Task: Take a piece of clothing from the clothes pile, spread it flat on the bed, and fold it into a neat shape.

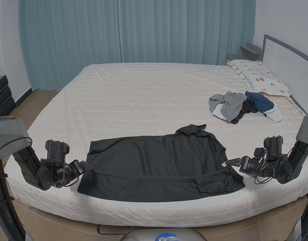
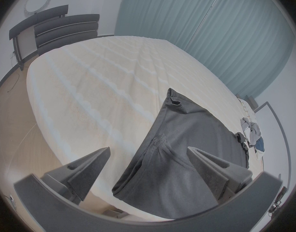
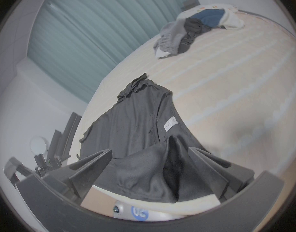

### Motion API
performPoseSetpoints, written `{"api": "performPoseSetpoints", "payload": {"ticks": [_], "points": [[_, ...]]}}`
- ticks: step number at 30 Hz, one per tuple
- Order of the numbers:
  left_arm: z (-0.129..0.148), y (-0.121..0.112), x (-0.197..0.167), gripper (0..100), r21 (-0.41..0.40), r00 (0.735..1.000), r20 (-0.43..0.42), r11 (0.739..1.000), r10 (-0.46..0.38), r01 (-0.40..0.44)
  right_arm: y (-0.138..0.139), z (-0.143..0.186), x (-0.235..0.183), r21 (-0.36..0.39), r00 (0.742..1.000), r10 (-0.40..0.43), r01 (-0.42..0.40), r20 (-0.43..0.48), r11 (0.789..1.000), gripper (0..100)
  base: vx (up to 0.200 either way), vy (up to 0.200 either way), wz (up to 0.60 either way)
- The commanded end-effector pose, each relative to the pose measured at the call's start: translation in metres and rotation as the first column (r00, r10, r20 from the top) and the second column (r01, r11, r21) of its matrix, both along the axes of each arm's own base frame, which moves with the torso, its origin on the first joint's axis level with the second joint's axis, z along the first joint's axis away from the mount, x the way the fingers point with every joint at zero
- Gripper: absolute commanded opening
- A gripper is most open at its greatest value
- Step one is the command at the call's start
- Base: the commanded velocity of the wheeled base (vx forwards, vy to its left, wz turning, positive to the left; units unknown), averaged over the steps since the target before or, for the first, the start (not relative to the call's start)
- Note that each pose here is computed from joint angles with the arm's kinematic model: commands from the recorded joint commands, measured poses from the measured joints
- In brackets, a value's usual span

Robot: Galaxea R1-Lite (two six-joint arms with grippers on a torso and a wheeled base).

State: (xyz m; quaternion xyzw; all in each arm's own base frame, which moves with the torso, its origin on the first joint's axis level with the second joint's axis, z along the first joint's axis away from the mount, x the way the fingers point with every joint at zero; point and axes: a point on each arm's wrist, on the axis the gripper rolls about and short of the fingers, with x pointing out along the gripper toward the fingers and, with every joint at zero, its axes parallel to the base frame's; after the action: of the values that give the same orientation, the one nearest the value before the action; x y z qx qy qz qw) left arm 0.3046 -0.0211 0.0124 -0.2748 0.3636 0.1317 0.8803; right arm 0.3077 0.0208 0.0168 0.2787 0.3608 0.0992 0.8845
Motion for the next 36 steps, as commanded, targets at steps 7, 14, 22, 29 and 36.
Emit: {"api": "performPoseSetpoints", "payload": {"ticks": [7,14,22,29,36], "points": [[0.011,0.000,-0.010,100,-0.084,0.999,0.025,0.996,0.035,-0.032,0.000,-0.004,-0.032,0.137,0.982,-0.113,0.134,-0.150,0.981,100,0.000,0.000,0.00],[0.007,0.000,-0.012,100,-0.190,1.000,-0.006,0.982,-0.016,0.015,0.004,-0.025,-0.027,0.240,0.978,-0.164,0.191,-0.128,0.952,100,0.171,0.000,0.00],[0.007,0.002,-0.013,100,-0.193,1.000,-0.008,0.981,-0.009,0.008,0.006,-0.032,-0.036,0.253,0.981,-0.156,0.180,-0.113,0.951,100,0.000,0.000,0.00],[0.007,0.002,-0.012,100,-0.195,1.000,-0.006,0.981,-0.009,0.008,0.007,-0.035,-0.031,0.319,0.976,-0.186,0.213,-0.115,0.923,100,0.000,-0.029,0.00],[0.009,0.002,-0.012,100,-0.194,1.000,0.001,0.981,-0.010,0.010,0.006,-0.034,-0.031,0.356,0.975,-0.203,0.224,-0.096,0.907,100,0.000,-0.171,0.00]]}}
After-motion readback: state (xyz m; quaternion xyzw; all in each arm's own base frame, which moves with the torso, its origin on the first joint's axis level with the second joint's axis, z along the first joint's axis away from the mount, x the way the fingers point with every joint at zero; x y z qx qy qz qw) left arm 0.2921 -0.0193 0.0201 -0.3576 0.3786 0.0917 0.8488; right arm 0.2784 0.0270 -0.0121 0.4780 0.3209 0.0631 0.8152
